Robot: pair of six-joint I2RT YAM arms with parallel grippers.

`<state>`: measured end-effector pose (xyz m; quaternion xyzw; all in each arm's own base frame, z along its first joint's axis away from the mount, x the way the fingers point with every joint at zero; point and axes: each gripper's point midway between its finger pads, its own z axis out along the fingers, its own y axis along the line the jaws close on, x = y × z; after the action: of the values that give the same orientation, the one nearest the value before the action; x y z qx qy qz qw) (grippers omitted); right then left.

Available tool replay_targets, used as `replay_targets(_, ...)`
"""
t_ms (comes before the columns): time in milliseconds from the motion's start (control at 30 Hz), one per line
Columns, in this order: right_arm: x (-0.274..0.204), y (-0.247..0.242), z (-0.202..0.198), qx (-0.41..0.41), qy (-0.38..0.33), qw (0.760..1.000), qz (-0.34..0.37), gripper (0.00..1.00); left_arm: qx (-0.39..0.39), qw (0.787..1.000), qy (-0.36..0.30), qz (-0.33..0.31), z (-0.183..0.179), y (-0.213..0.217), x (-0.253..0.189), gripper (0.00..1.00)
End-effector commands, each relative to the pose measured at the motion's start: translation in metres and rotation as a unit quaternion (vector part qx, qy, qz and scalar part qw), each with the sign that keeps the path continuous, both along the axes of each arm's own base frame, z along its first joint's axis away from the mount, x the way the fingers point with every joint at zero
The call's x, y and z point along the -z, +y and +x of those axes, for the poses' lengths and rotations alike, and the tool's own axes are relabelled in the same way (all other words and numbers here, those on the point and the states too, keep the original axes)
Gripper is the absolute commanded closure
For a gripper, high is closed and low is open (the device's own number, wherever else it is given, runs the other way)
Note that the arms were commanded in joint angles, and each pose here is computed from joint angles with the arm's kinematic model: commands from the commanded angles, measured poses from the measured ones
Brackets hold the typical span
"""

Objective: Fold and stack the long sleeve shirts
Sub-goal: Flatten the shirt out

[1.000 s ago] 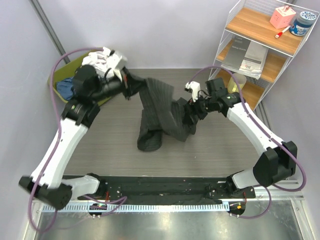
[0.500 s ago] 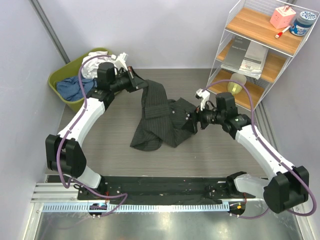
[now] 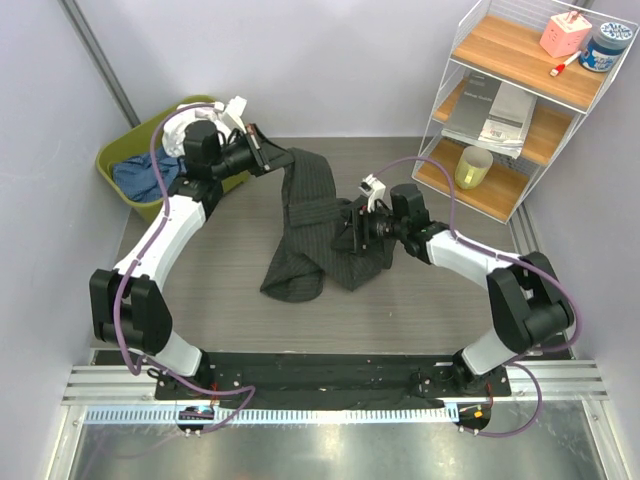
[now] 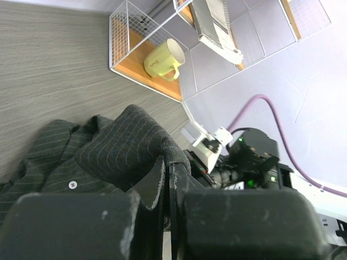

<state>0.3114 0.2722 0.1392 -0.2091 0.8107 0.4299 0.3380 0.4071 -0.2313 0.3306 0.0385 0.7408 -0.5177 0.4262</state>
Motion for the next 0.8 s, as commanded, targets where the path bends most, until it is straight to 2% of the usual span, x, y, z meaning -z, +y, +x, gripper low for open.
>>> replay_targets(0, -0.035, 0.019, 0.022, -0.013, -0.054, 0.997, 0.053, 0.32, 0.014, 0.999, -0.033, -0.019, -0.006, 0.007, -0.022, 1.00)
replay_targets(100, -0.036, 0.027, 0.019, -0.028, -0.035, 0.996, 0.076, 0.32, 0.012, 0.999, -0.033, -0.023, -0.003, 0.011, -0.024, 1.00)
replay_targets(167, -0.042, 0.032, 0.018, -0.033, -0.032, 0.995, 0.091, 0.37, 0.011, 0.999, -0.032, -0.026, -0.002, 0.014, -0.024, 1.00)
replay_targets(200, -0.043, 0.034, 0.017, -0.035, -0.032, 0.995, 0.093, 0.44, 0.011, 0.999, -0.032, -0.026, -0.001, 0.015, -0.023, 1.00)
replay_targets(300, -0.050, 0.036, 0.020, -0.034, -0.035, 0.994, 0.098, 0.58, 0.014, 0.999, -0.030, -0.030, -0.001, 0.017, -0.022, 1.00)
replay_targets(367, -0.059, 0.037, 0.023, -0.036, -0.042, 0.993, 0.101, 0.61, 0.014, 0.999, -0.030, -0.032, -0.001, 0.018, -0.021, 1.00)
replay_targets(400, -0.061, 0.037, 0.023, -0.038, -0.042, 0.993, 0.101, 0.68, 0.014, 0.999, -0.030, -0.034, -0.001, 0.017, -0.021, 1.00)
replay_targets(467, -0.069, 0.038, 0.024, -0.041, -0.048, 0.993, 0.104, 0.74, 0.019, 0.999, -0.033, -0.037, -0.003, 0.017, -0.024, 1.00)
replay_targets(500, -0.067, 0.037, 0.023, -0.044, -0.046, 0.993, 0.097, 0.89, 0.019, 0.999, -0.034, -0.037, -0.004, 0.017, -0.025, 1.00)
replay_targets(533, -0.070, 0.035, 0.028, -0.035, -0.053, 0.994, 0.088, 0.97, 0.022, 0.998, -0.051, -0.041, -0.006, 0.017, -0.034, 1.00)
replay_targets(700, -0.058, -0.005, 0.051, 0.020, -0.079, 0.997, 0.015, 0.99, 0.086, 0.983, -0.149, -0.057, -0.039, 0.009, -0.097, 1.00)
replay_targets(767, -0.059, -0.019, 0.062, 0.041, -0.082, 0.996, 0.004, 0.99, 0.146, 0.970, -0.187, -0.055, -0.074, -0.012, -0.114, 1.00)
